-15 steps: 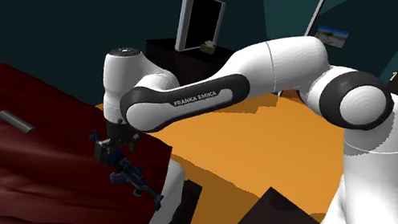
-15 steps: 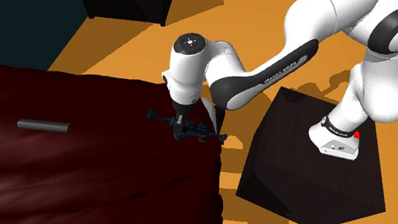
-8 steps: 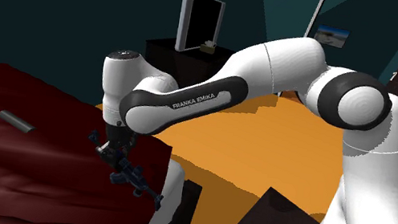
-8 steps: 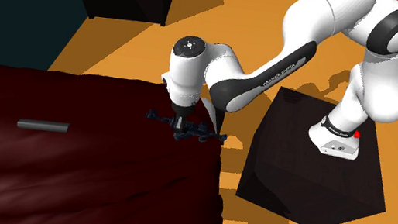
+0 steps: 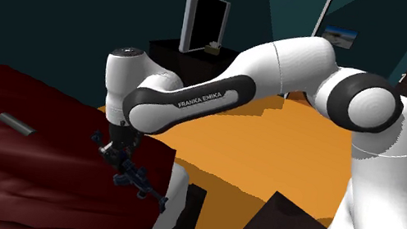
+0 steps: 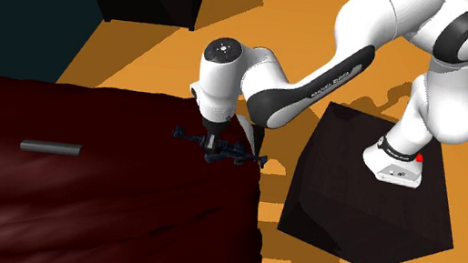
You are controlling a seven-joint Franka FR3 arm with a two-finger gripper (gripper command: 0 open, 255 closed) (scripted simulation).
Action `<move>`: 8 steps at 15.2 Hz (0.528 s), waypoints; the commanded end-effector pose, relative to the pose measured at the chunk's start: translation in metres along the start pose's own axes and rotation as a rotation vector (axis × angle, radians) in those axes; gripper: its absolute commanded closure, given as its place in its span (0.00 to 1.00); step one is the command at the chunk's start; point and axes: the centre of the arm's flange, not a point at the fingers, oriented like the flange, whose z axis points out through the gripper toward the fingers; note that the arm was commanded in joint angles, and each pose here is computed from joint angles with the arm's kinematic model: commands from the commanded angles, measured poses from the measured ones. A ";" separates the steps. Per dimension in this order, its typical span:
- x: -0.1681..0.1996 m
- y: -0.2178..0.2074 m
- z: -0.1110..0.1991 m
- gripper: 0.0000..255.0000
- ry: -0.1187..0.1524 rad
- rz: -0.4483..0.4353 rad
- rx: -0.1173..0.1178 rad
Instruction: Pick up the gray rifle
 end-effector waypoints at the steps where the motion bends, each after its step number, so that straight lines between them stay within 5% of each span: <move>1: 0.001 0.000 -0.011 1.00 0.000 0.000 0.000; 8: 0.003 0.001 -0.048 1.00 0.000 0.000 0.000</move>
